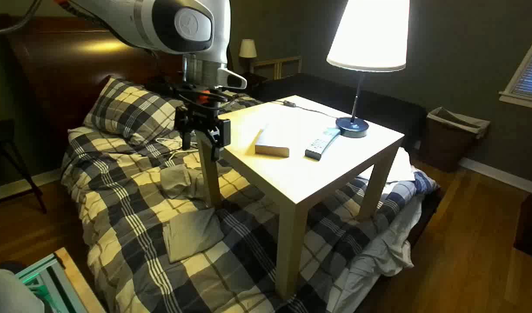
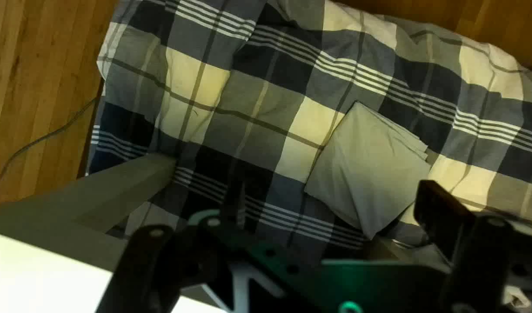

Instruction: Turn off the lamp by pressing the button on the lamp base

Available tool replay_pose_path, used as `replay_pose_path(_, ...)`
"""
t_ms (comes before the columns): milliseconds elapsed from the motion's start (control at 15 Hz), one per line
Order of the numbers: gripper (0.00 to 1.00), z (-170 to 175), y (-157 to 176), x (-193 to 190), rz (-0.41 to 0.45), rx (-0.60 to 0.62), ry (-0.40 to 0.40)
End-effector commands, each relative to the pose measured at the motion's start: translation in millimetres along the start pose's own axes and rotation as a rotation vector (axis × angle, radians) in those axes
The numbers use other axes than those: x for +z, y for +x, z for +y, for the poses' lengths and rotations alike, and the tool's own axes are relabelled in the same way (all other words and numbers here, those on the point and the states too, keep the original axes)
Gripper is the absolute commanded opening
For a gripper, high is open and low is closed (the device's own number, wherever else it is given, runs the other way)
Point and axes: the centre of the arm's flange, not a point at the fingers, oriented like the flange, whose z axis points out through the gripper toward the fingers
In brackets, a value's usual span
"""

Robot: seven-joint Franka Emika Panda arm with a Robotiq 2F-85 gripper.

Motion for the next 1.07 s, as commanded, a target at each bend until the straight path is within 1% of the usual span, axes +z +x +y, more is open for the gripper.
replay_pose_path(0, 1.00, 0.0, 0.0, 0.0, 0.000, 0.000, 0.000)
replay_pose_path(933, 1.00, 0.0, 0.0, 0.0, 0.000, 0.000, 0.000)
replay_pose_path(1000, 1.00, 5.9, 6.6, -0.8, 0.029, 0.006, -0.010)
